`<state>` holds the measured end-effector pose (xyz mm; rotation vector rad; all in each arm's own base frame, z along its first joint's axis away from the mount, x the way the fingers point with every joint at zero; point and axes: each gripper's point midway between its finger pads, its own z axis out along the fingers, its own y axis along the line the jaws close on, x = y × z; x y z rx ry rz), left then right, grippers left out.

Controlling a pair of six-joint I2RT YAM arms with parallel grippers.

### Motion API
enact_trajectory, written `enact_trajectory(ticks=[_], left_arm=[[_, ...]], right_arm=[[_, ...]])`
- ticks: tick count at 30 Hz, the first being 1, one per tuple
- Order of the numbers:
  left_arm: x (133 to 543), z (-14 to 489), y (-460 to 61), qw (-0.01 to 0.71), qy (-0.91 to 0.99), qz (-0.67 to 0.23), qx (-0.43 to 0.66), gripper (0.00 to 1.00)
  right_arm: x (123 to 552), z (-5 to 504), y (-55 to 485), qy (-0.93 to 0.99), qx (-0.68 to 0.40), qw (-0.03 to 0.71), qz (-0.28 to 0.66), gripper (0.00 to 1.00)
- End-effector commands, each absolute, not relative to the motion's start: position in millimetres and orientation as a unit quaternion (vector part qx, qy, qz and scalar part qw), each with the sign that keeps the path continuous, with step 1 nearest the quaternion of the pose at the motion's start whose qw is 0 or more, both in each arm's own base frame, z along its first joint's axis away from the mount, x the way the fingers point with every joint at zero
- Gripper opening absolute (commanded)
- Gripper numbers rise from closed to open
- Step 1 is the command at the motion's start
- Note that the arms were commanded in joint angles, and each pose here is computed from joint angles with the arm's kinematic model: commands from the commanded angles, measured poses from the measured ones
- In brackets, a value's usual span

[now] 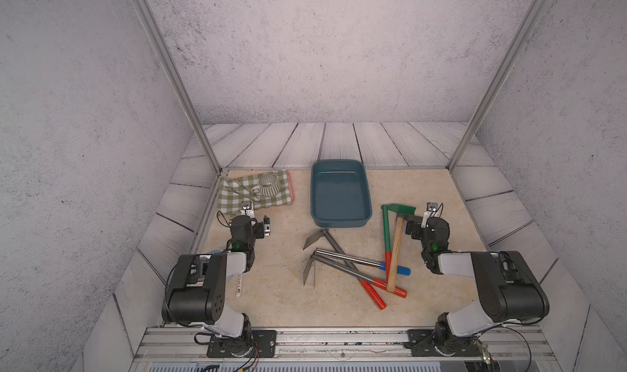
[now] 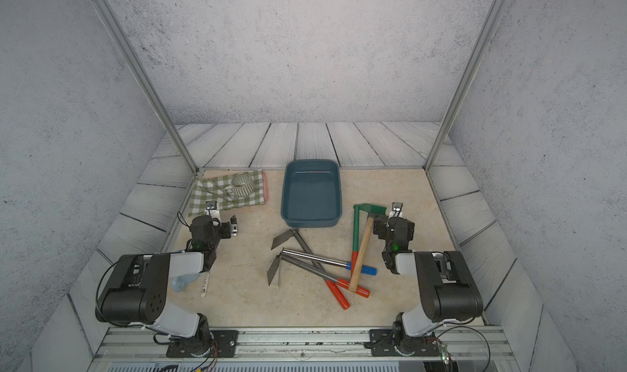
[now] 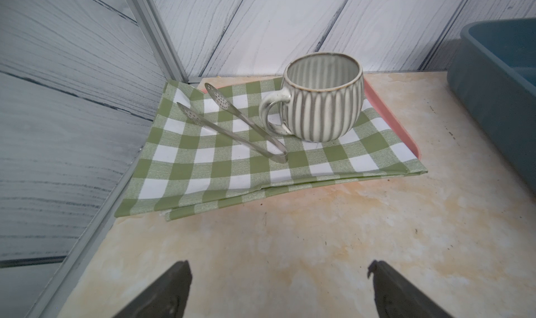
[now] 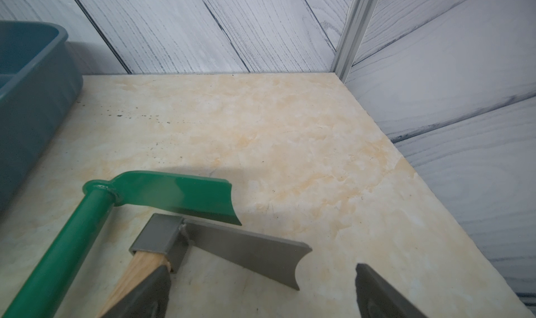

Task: Put the small hoe into the storage box
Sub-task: Pick up the hoe from the center of the board.

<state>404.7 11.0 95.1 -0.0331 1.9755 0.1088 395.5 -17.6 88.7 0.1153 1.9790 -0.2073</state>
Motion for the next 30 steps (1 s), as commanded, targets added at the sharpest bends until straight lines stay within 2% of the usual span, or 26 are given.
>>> enact_trajectory(ticks=[1, 10, 12, 17, 21, 26, 30], left_arm=[[408, 98, 17, 0.552, 0.832, 0.052, -0.018, 0.99], [410, 110, 14, 0.54, 0.84, 0.053, -0.012, 1.0], [411, 117, 17, 0.535, 0.843, 0.06, -0.018, 1.0], [411, 142, 10, 0.534, 0.842, 0.08, -0.004, 0.99], [414, 175, 5, 0.548, 0.834, 0.053, -0.024, 0.97], [409, 200, 2, 0.529, 0.846, 0.03, -0.061, 0.95], [395, 213, 1, 0.504, 0.858, 0.011, -0.095, 0.93]], right_arm=[[399, 90, -17, 0.833, 0.044, 0.545, -0.086, 0.99], [401, 99, -26, 0.837, 0.062, 0.534, -0.102, 0.99], [401, 102, -28, 0.852, 0.066, 0.508, -0.109, 0.99], [402, 130, -30, 0.855, 0.08, 0.5, -0.113, 0.99], [398, 145, -20, 0.856, 0.099, 0.499, -0.095, 0.99], [391, 152, -16, 0.874, 0.135, 0.46, -0.076, 0.99], [383, 155, -10, 0.902, 0.143, 0.403, -0.06, 0.99]])
